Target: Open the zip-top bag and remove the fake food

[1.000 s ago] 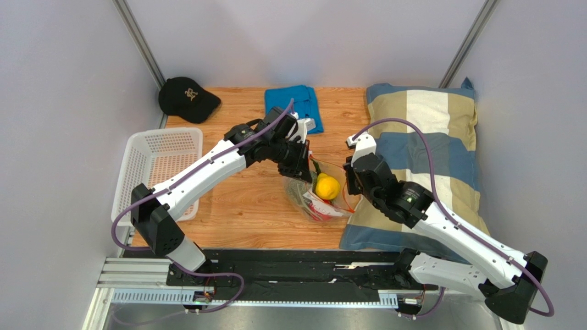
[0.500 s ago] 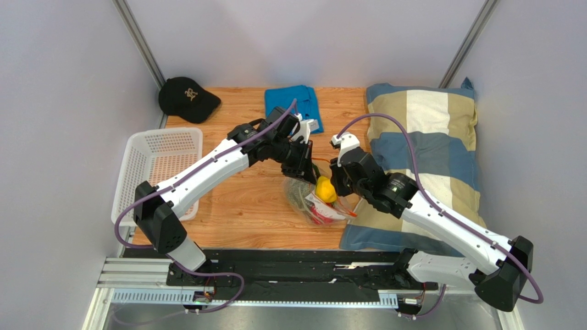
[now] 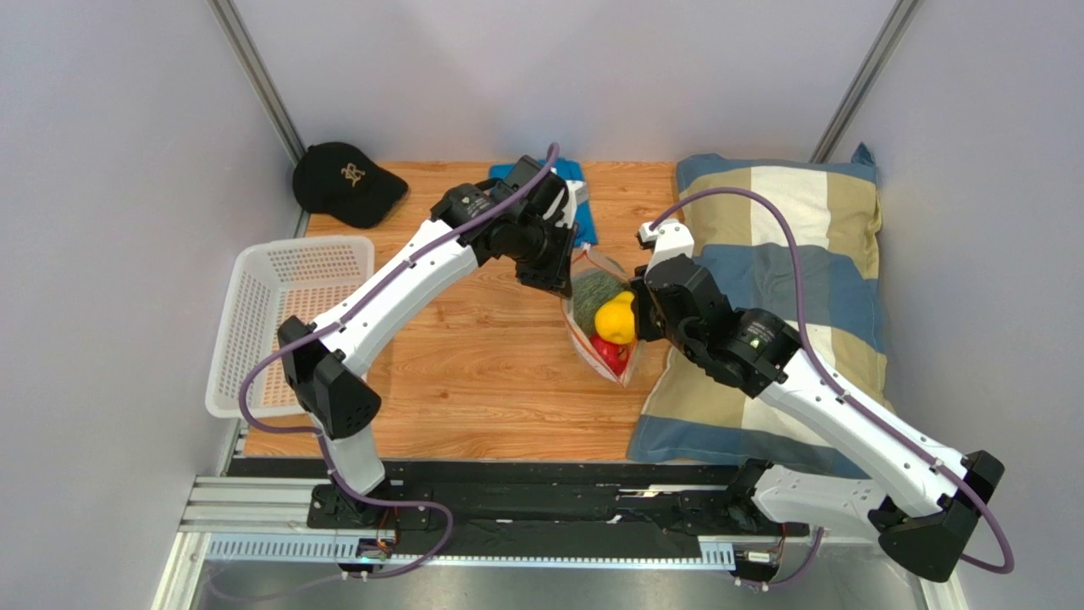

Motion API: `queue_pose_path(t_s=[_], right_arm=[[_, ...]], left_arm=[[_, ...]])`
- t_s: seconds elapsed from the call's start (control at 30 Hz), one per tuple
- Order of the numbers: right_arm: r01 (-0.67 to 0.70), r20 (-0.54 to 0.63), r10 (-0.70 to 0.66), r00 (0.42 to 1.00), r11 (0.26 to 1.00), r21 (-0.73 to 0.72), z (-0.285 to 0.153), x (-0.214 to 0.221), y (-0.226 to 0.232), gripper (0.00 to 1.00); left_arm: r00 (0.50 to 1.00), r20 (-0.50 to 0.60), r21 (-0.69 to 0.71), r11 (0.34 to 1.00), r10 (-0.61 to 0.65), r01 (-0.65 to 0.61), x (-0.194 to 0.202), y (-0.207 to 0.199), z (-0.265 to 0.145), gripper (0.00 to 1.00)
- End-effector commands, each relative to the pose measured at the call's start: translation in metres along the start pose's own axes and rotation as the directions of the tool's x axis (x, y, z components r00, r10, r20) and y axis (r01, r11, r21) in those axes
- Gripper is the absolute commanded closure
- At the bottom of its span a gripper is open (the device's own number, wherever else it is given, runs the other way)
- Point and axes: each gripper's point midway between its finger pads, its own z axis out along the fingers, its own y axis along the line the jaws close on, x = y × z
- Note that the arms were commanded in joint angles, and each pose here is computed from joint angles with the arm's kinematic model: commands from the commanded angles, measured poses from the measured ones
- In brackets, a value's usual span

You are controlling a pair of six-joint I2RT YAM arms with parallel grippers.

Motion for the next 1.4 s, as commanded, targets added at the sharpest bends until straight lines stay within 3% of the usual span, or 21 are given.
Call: queue_pose_path(t_s=[0.0,0.13,0.3,0.33,0.43,0.53,0.7,0.77,0.8,0.87,0.97,1.07,1.13,1.37], right_arm=[[-0.089,0.020,0.090,0.996,0.995,-0.047,-0.001,-0.010,0.012,1.00],[-0.140,-0.043,0.136,0.990,0.985,-0.103,0.020,0.008,0.034,1.00],[-0.193,-0.103,0.180,0.978,0.971,-0.141,0.031,0.015,0.051,1.00],[-0.210,-0.103,0.196,0.975,0.965,-0.155,0.030,0.009,0.056,1.00],[-0.230,-0.129,0.211,0.969,0.960,-0.160,0.029,0.005,0.062,1.00],[-0.251,-0.127,0.231,0.965,0.952,-0.173,0.026,-0.003,0.066,1.00],[-0.266,-0.128,0.246,0.961,0.948,-0.174,0.023,-0.005,0.067,1.00],[-0.278,-0.134,0.257,0.957,0.945,-0.173,0.022,-0.003,0.067,1.00],[-0.285,-0.131,0.265,0.955,0.942,-0.175,0.021,-0.004,0.066,1.00],[-0.287,-0.131,0.267,0.955,0.942,-0.174,0.021,-0.003,0.065,1.00],[-0.288,-0.134,0.267,0.954,0.942,-0.175,0.020,-0.002,0.064,1.00],[-0.292,-0.144,0.269,0.952,0.940,-0.178,0.021,0.001,0.063,1.00],[-0.302,-0.156,0.277,0.948,0.936,-0.179,0.022,0.003,0.063,1.00],[-0.324,-0.186,0.289,0.939,0.925,-0.200,0.022,0.007,0.064,1.00]], left_arm=[[0.997,-0.050,-0.186,0.982,-0.050,0.039,0.017,0.055,-0.008,0.97],[0.999,-0.023,-0.083,0.995,-0.048,0.046,0.025,0.042,-0.014,0.73],[0.998,0.024,0.308,0.950,-0.057,0.047,0.028,-0.034,-0.053,0.68],[0.996,0.077,0.355,0.935,-0.049,0.018,0.024,-0.043,-0.060,0.67],[0.993,0.102,0.403,0.915,-0.061,0.015,0.029,-0.056,-0.050,0.70],[0.996,0.064,0.417,0.908,-0.068,0.035,0.030,-0.059,-0.031,0.71],[0.995,0.059,0.284,0.957,-0.083,0.063,0.024,-0.032,0.006,0.70],[0.997,0.048,0.233,0.971,-0.065,0.052,0.026,-0.021,0.024,0.76],[0.997,0.047,0.209,0.977,-0.053,0.042,0.029,-0.015,0.031,0.84],[0.995,0.097,0.170,0.985,-0.009,-0.008,0.026,-0.004,0.038,0.86],[0.988,0.140,0.140,0.986,0.067,-0.087,0.028,0.008,0.043,0.83],[0.982,0.136,0.159,0.976,0.128,-0.150,0.034,0.008,0.049,0.73],[0.970,0.155,0.174,0.961,0.188,-0.214,0.037,0.003,0.054,0.61],[0.917,0.152,0.130,0.912,0.368,-0.388,0.047,0.012,0.075,0.54]])
